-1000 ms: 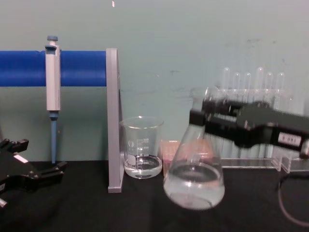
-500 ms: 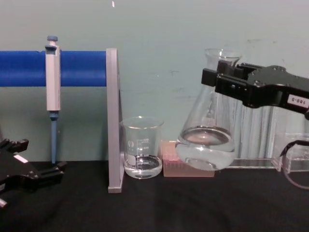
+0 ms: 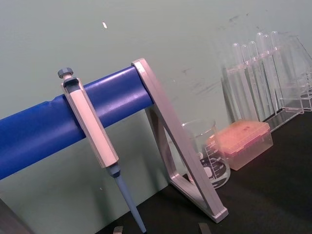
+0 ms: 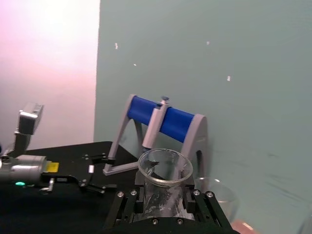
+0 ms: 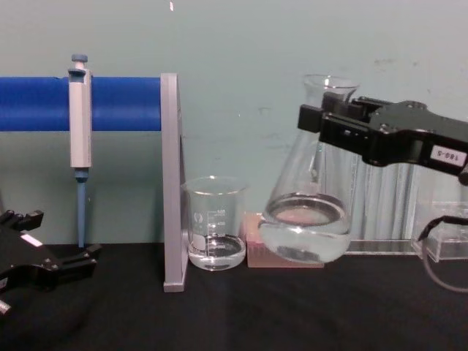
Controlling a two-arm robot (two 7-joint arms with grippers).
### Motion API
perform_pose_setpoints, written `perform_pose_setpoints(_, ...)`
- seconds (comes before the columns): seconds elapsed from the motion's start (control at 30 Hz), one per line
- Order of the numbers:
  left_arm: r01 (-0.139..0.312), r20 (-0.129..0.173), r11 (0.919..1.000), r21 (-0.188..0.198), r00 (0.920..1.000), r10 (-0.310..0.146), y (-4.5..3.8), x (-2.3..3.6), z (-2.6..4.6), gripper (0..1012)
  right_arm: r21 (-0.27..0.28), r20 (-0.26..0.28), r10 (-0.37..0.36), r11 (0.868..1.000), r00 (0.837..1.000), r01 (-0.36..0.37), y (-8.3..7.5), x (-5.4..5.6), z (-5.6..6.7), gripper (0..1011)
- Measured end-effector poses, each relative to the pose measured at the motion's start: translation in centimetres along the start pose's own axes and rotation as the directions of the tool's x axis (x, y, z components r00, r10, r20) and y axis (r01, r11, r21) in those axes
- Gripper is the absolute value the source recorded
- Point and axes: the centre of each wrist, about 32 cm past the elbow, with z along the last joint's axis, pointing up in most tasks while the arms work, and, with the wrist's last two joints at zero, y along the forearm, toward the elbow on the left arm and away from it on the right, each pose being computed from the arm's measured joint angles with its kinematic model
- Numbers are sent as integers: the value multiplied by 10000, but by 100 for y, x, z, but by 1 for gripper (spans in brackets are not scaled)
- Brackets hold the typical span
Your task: Grasp the erlenmeyer flask with one hand, shake it three times, then place it back.
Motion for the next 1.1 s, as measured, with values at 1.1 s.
perform_pose_setpoints(1.1, 0, 0, 10000, -1, 10000, 0, 0, 0, 0, 1001, 407, -289, 2432, 9694, 9695, -2420, 319, -236, -27, 458)
